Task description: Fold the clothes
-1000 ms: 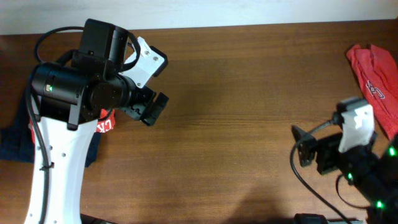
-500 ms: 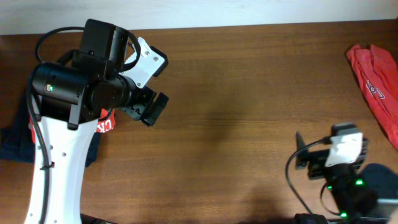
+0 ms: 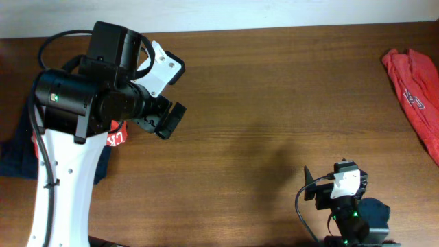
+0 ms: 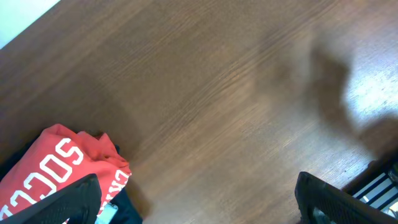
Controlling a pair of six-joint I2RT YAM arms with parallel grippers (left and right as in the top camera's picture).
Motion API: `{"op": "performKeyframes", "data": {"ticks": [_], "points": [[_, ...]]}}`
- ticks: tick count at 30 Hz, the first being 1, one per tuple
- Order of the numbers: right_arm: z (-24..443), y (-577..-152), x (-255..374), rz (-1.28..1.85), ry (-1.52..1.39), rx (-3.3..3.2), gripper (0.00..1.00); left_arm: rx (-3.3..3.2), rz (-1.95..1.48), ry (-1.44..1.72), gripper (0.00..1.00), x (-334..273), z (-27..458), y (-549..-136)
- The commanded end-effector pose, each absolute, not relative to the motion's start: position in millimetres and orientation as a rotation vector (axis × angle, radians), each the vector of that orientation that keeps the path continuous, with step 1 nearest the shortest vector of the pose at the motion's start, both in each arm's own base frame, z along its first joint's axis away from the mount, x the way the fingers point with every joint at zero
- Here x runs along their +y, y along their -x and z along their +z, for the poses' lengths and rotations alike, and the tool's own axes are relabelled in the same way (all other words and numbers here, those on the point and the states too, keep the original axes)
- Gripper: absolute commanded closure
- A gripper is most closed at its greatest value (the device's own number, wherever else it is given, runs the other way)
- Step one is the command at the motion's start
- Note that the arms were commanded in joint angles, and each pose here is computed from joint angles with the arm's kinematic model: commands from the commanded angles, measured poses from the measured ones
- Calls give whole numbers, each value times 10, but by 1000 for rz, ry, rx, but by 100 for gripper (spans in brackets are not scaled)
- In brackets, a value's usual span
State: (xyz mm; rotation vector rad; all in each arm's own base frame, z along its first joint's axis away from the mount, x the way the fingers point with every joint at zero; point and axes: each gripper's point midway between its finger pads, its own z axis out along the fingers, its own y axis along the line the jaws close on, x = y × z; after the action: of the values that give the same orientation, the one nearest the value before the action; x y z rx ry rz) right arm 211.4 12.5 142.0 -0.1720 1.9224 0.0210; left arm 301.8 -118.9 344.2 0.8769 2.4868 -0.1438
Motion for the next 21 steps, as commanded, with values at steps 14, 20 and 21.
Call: {"op": "performKeyframes", "data": {"ticks": [14, 20, 21], "points": [[1124, -2140, 144, 49, 161, 1970, 1, 2460, -131, -888, 1, -1171, 3504, -2968], [1124, -2140, 144, 49, 161, 1970, 1, 2461, -131, -888, 1, -1171, 3503, -2968], [1124, -2140, 144, 49, 161, 1970, 1, 2461, -131, -888, 1, -1171, 3503, -2968]]}}
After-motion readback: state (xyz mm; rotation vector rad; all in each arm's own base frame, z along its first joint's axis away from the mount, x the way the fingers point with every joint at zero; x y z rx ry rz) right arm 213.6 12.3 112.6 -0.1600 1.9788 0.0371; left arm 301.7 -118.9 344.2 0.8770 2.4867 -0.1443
